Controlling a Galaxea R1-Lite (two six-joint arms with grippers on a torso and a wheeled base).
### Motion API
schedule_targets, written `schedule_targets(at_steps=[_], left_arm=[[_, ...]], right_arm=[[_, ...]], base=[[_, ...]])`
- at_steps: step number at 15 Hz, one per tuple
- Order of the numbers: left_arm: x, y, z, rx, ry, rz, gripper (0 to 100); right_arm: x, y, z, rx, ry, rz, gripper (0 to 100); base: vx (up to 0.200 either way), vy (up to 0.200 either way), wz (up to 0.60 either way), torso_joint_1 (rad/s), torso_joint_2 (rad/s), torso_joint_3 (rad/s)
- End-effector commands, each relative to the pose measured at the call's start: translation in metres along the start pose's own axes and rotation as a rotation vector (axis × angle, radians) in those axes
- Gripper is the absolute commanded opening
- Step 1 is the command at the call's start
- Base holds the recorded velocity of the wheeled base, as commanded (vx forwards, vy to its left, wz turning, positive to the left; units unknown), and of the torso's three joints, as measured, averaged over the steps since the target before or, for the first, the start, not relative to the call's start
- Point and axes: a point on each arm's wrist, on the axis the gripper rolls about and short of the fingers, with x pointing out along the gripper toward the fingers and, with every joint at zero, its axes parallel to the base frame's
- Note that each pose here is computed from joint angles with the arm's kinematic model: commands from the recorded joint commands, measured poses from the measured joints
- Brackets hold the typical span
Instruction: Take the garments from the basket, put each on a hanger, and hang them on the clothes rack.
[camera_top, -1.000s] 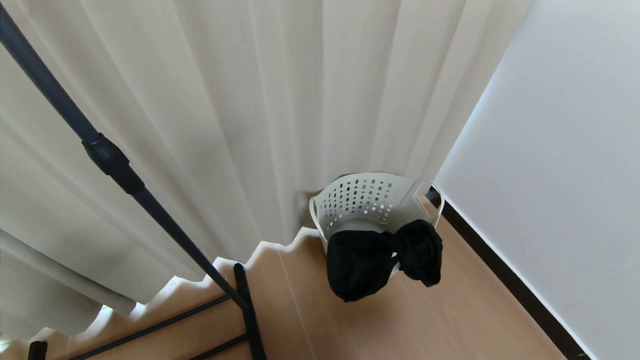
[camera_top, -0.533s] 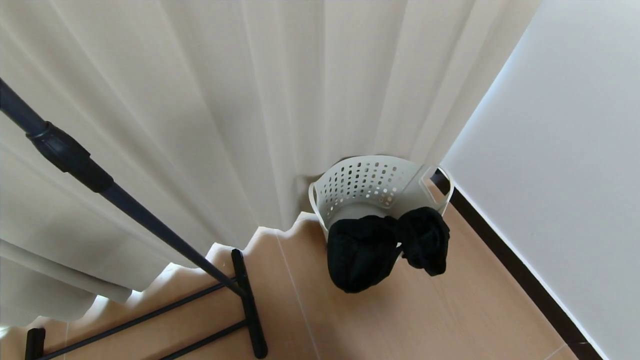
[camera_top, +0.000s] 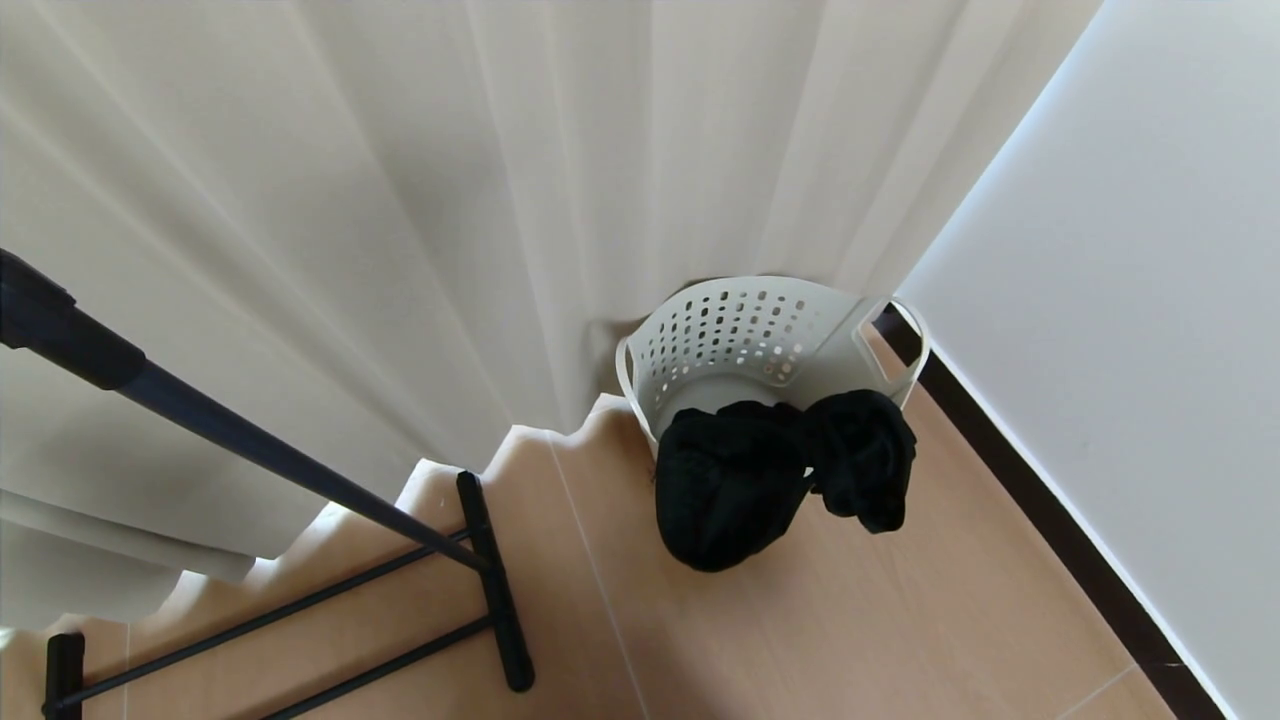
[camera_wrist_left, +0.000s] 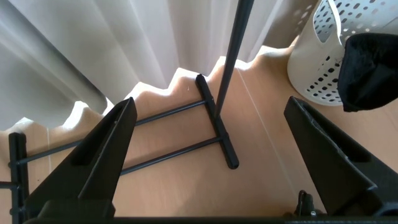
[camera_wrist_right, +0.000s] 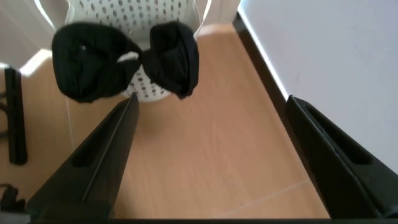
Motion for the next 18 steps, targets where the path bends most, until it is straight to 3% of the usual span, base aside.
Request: schedule_targets(at_steps=[1,5,7,9,10,12,15,18], left_arm=[[0.000,0.000,0.000,0.000,0.000,0.000,100],[0.000,0.000,0.000,0.000,0.000,0.000,100],[0.000,0.000,0.000,0.000,0.000,0.000,100],[0.000,0.000,0.000,0.000,0.000,0.000,100],[0.000,0.000,0.000,0.000,0.000,-0.001,100],[0.000,0.000,0.000,0.000,0.000,0.000,100],[0.000,0.000,0.000,0.000,0.000,0.000,100],[0.000,0.000,0.000,0.000,0.000,0.000,100]], right_arm=[[0.029,0.002,0.004,-0.068,0.279,0.095,100],[0.087,0.015,0.057,-0.118,0.433,0.248,100],[0.127,0.037,0.076,-0.263,0.482,0.385,100],[0.158,0.049,0.080,-0.396,0.520,0.431,100],[0.189,0.061,0.082,-0.503,0.538,0.468,100],[0.218,0.080,0.083,-0.561,0.548,0.507,100],[0.269,0.123,0.090,-0.638,0.516,0.510,100],[0.322,0.159,0.078,-0.702,0.519,0.471,100]], base=[[0.000,0.000,0.00,0.000,0.00,0.000],[0.000,0.000,0.00,0.000,0.00,0.000],[0.000,0.000,0.00,0.000,0.00,0.000],[0.000,0.000,0.00,0.000,0.00,0.000],[0.000,0.000,0.00,0.000,0.00,0.000],[0.000,0.000,0.00,0.000,0.00,0.000],[0.000,0.000,0.00,0.000,0.00,0.000],[0.000,0.000,0.00,0.000,0.00,0.000]])
